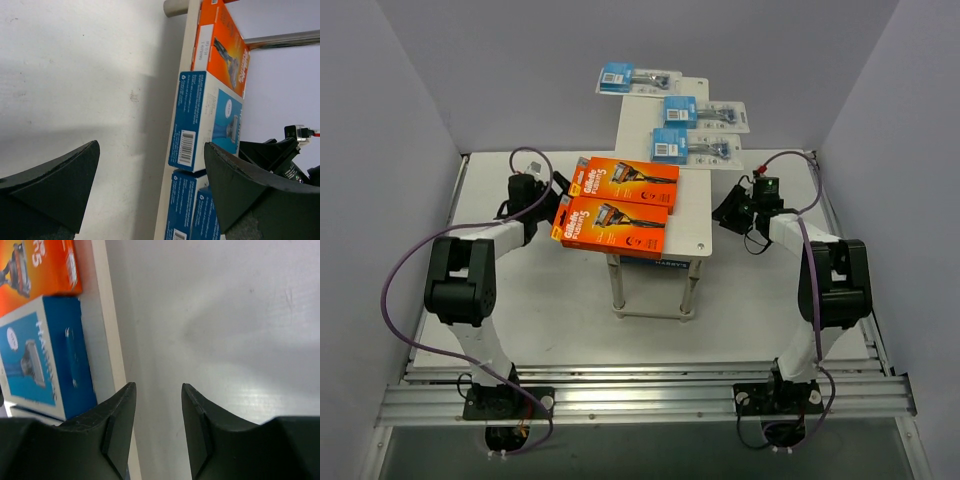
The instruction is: Place and organize the shaving razors onto the shelf
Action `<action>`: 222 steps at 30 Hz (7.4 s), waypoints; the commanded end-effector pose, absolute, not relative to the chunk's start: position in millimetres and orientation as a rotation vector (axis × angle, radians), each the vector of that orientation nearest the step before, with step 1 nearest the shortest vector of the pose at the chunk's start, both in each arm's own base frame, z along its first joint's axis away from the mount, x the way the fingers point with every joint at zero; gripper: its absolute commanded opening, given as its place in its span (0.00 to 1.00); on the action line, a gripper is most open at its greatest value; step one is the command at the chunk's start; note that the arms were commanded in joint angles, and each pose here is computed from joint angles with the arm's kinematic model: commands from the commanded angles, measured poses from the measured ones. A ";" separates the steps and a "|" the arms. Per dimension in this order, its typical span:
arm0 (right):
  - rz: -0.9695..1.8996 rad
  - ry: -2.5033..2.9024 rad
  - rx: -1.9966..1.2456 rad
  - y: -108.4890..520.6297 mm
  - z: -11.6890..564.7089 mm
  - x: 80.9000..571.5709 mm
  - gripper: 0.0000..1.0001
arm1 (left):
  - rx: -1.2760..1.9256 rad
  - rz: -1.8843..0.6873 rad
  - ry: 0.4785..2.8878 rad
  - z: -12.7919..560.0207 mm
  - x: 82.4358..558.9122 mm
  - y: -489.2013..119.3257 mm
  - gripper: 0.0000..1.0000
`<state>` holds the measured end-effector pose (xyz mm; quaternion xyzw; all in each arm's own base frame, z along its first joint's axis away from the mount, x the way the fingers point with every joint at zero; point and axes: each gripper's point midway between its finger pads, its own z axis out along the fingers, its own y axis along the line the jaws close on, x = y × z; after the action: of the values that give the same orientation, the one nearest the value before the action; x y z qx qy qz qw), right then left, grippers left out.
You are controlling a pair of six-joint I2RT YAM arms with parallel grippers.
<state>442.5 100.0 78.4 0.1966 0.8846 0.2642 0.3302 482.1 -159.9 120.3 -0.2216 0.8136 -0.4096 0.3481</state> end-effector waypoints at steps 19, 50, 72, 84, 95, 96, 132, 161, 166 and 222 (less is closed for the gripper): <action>0.720 2.329 0.475 130.9 56.1 495.2 0.40 | -0.479 -1.154 2.191 100.5 518.3 -217.6 0.94; 0.712 2.323 0.494 120.0 63.3 496.2 0.40 | -0.489 -1.170 2.192 105.5 517.1 -211.4 0.94; 0.221 2.101 0.564 -0.1 238.7 522.4 0.57 | -0.330 -0.745 2.120 237.9 552.4 -104.1 0.94; 0.155 2.020 0.557 -19.7 287.2 542.0 0.60 | -0.250 -0.781 2.047 294.2 572.2 -119.8 0.94; 0.089 2.002 0.440 -12.0 301.9 546.8 0.63 | -0.163 -0.766 2.105 289.8 532.6 -152.3 0.94; 0.080 2.004 0.434 -11.6 302.2 546.6 0.63 | -0.153 -0.751 2.094 295.8 527.5 -152.5 0.94; 0.062 2.138 0.411 1.7 287.5 438.9 0.63 | -0.073 -0.526 2.253 312.5 361.9 -108.7 0.94; 0.119 2.241 0.265 78.3 287.6 321.3 0.59 | 0.066 -0.648 2.248 337.8 262.2 -138.5 0.94; 0.125 2.259 0.249 84.0 285.9 309.8 0.59 | 0.063 -0.676 2.242 339.1 258.1 -144.8 0.94; 0.139 2.304 0.160 105.2 260.2 286.9 0.62 | 0.048 -0.540 2.296 326.8 226.6 -147.1 0.94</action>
<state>282.8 108.6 260.8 0.0595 0.9142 0.0690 0.3949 231.5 -164.0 329.6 0.0234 0.8933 -0.2460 0.3755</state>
